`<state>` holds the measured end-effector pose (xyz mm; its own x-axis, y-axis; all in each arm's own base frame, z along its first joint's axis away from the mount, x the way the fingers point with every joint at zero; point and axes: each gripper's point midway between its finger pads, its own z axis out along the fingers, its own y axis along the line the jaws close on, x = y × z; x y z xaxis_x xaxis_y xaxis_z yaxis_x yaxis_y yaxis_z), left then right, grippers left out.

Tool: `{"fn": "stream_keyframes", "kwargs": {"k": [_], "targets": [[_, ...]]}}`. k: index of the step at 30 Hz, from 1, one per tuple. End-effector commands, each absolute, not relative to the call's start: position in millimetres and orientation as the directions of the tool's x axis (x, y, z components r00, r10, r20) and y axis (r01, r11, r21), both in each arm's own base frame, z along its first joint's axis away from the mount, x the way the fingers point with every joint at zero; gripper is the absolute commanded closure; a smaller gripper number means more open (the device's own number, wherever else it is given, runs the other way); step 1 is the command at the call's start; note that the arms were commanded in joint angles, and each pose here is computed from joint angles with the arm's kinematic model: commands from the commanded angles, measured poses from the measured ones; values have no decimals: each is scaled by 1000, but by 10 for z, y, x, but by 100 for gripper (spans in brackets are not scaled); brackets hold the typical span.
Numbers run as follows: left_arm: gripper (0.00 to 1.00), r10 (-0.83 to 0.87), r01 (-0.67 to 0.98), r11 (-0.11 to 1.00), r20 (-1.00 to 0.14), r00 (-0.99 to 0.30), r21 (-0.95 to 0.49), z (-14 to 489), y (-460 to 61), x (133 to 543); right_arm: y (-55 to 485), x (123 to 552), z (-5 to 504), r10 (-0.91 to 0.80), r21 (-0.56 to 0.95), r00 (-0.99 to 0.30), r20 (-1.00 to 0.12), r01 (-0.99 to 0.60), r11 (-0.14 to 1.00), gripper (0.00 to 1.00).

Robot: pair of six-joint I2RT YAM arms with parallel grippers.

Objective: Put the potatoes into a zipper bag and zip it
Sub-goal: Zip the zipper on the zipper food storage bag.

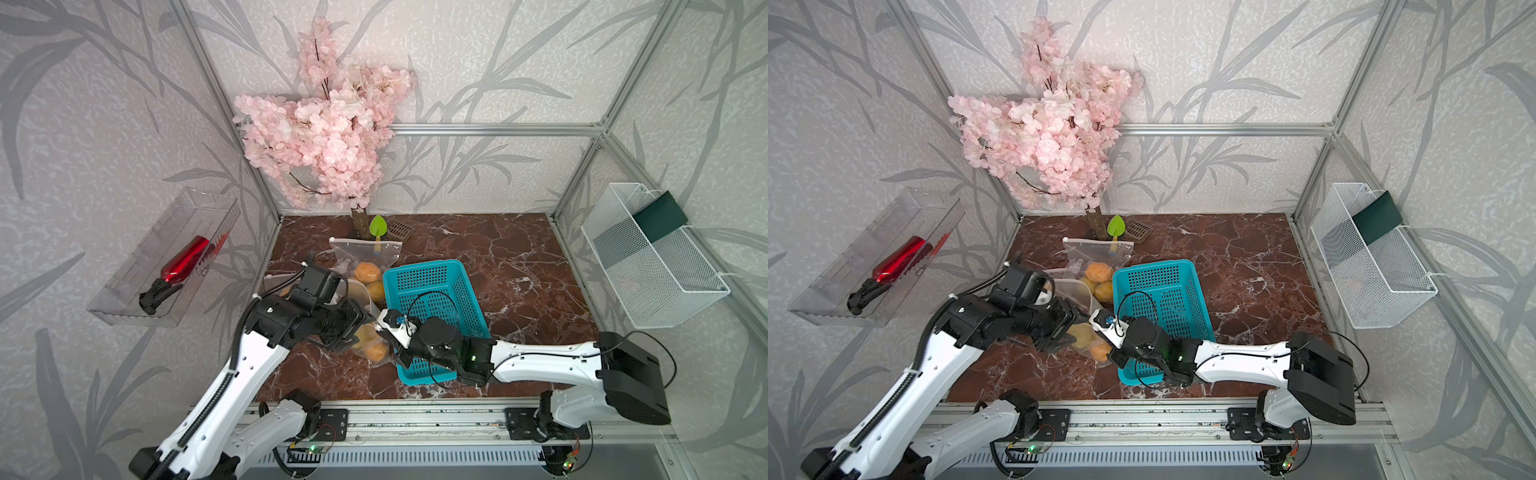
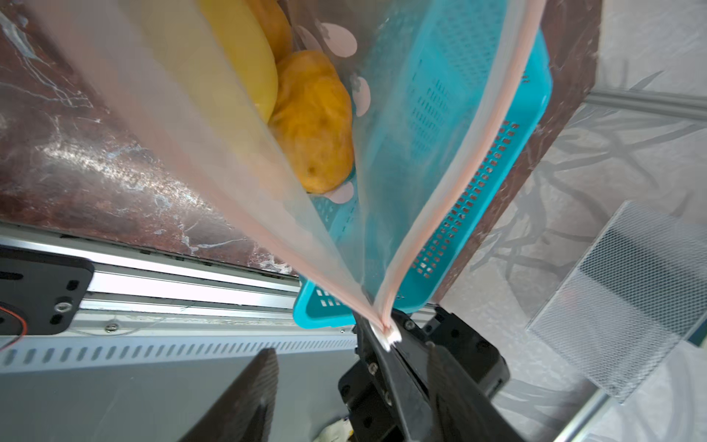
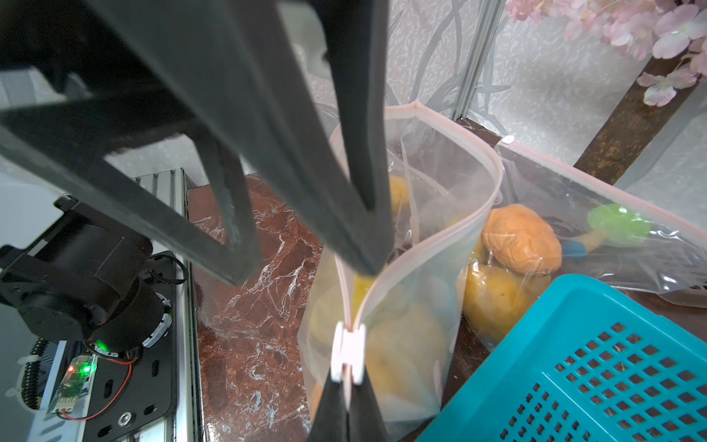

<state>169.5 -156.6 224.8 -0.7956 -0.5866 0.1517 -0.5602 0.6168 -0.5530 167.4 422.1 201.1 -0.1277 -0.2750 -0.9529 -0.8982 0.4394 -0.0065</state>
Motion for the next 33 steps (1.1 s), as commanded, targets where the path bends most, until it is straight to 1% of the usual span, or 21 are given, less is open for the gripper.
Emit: {"fn": "stream_keyframes", "kwargs": {"k": [1,3,12,18,25,33], "targets": [[46,-604,-573,617,143,-784,-539,2209,-1604,1748,4287,1632,2243,-227,-6,-100,-969,-906,422,100],[49,-604,-571,620,137,-785,-538,2174,-1629,1786,4284,1623,2245,-226,-5,-99,-969,-907,421,100],[50,-565,-539,654,131,-815,-531,2168,-1747,1809,4299,1618,2235,-230,-7,-99,-968,-908,420,100],[65,-555,-535,662,135,-821,-525,2145,-1736,1741,4245,1637,2276,-203,1,-101,-974,-897,441,100],[73,-534,-523,662,152,-832,-537,2132,-1784,1717,4237,1659,2271,-200,4,-107,-974,-890,456,100],[75,-518,-504,656,151,-842,-562,2176,-1829,1700,4238,1684,2260,-207,1,-110,-972,-884,467,100]]}}
